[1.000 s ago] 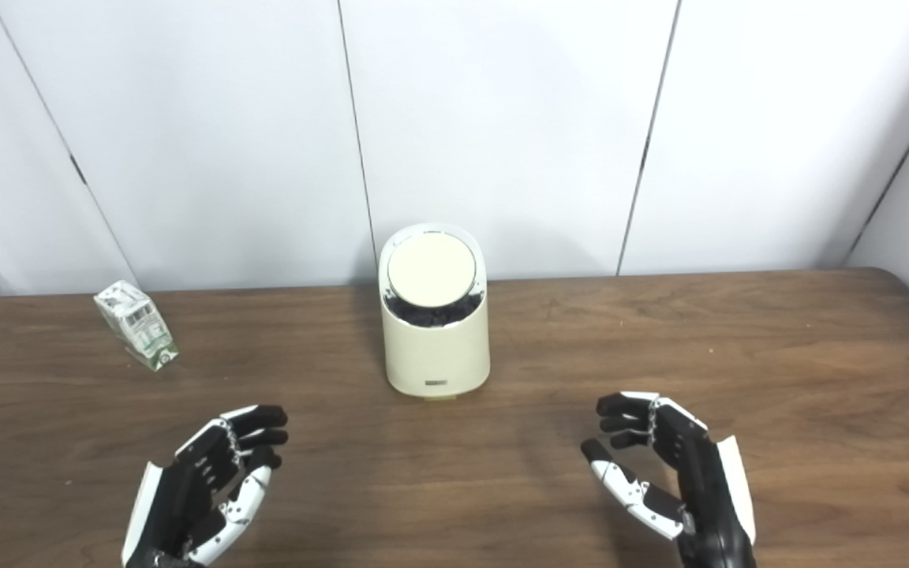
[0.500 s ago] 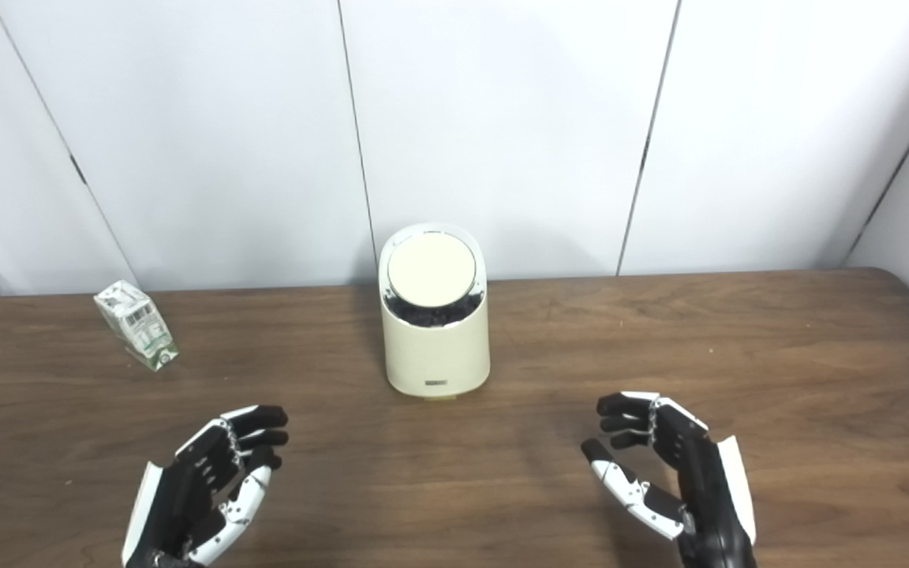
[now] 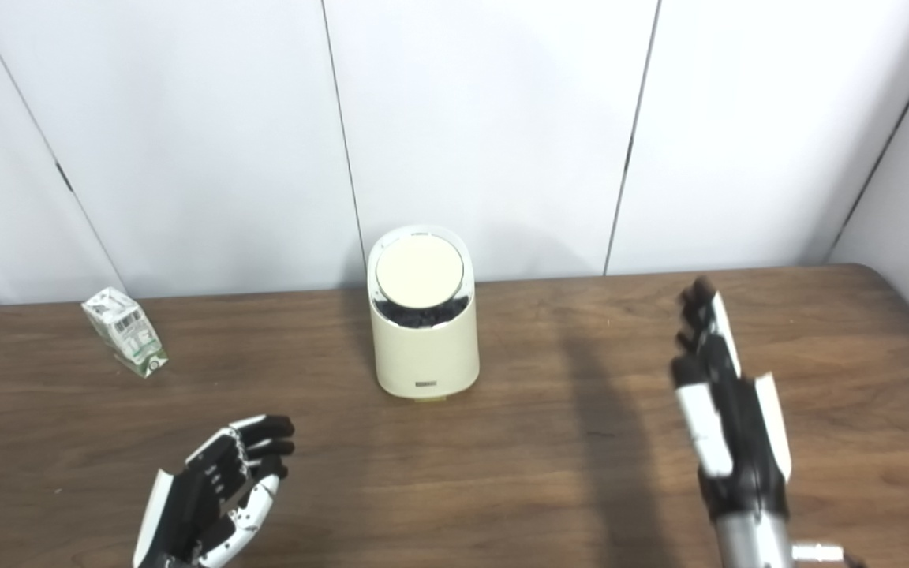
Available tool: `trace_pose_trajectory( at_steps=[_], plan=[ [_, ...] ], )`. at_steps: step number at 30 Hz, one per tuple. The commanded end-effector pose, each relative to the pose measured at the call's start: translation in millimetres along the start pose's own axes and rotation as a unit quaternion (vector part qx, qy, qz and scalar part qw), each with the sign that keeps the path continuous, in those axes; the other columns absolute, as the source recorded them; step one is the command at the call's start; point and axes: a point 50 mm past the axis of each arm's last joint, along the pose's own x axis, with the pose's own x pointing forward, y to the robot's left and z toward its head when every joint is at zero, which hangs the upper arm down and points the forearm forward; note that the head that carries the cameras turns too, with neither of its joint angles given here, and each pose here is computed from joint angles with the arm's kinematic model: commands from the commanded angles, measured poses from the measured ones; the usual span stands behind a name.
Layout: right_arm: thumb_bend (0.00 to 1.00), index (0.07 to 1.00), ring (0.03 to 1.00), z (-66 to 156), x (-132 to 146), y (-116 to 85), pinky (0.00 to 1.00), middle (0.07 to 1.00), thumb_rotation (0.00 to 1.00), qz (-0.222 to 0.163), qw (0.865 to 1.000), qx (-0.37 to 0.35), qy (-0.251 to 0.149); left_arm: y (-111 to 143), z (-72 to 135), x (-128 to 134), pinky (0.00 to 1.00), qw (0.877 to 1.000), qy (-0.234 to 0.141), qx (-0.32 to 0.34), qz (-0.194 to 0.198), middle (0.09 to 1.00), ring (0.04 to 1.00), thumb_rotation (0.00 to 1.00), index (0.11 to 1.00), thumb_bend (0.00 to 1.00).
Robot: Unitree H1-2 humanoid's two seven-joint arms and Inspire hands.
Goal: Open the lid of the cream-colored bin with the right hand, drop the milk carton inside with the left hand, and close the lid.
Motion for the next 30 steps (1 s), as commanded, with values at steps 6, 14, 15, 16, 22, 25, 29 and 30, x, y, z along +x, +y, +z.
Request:
trace_pose_trajectory(
  at_steps=[6, 14, 15, 16, 22, 25, 29, 30],
  plan=[
    [0.72, 0.998, 0.992, 42.8, 82.7, 22.5, 0.97, 0.991, 1.0, 0.034, 0.992, -0.082, -0.084, -1.3, 5.7, 8.3, 0.6, 0.999, -0.045, 0.011, -0.003, 0.723, 0.69, 0.16, 0.715, 0.18],
    [0.82, 1.0, 0.99, 63.4, 140.3, 67.6, 0.89, 1.0, 0.83, 0.108, 0.974, -0.182, -0.081, -8.5, 1.8, 9.8, 0.61, 0.999, -0.04, -0.001, -0.003, 0.73, 0.701, 0.13, 0.72, 0.18],
    [0.84, 1.0, 0.995, 61.8, 144.2, 73.2, 0.9, 1.0, 0.81, 0.114, 0.972, -0.189, -0.076, -9.0, 1.6, 9.8, 0.61, 0.999, -0.04, 0.0, -0.003, 0.731, 0.701, 0.12, 0.721, 0.18],
    [0.86, 0.999, 0.99, 60.5, 146.6, 76.2, 0.89, 1.0, 0.78, 0.116, 0.971, -0.194, -0.073, -9.6, 1.3, 9.9, 0.61, 0.999, -0.04, 0.0, -0.003, 0.731, 0.702, 0.12, 0.722, 0.18],
    [0.84, 0.997, 0.967, 50.1, 161.3, 95.1, 0.86, 1.0, 0.74, 0.127, 0.958, -0.25, -0.066, -13.6, 2.0, 8.9, 0.62, 0.999, -0.036, -0.003, 0.0, 0.728, 0.703, 0.11, 0.723, 0.18],
    [0.83, 1.0, 0.991, 43.8, 169.4, 104.3, 0.9, 1.0, 0.73, 0.134, 0.954, -0.26, -0.066, -16.2, 3.2, 7.6, 0.62, 0.999, -0.036, -0.002, -0.002, 0.73, 0.704, 0.11, 0.726, 0.18],
    [0.82, 1.0, 1.0, 36.5, 178.6, 115.9, 0.9, 1.0, 0.72, 0.137, 0.949, -0.278, -0.054, -19.6, 5.1, 5.7, 0.63, 0.999, -0.036, -0.007, -0.001, 0.734, 0.709, 0.15, 0.727, 0.19],
    [0.82, 0.998, 1.0, 33.6, 180.4, 118.5, 0.91, 1.0, 0.71, 0.137, 0.948, -0.282, -0.05, -20.2, 5.3, 5.6, 0.63, 0.999, -0.038, -0.007, -0.001, 0.734, 0.708, 0.15, 0.727, 0.19]
  ],
)
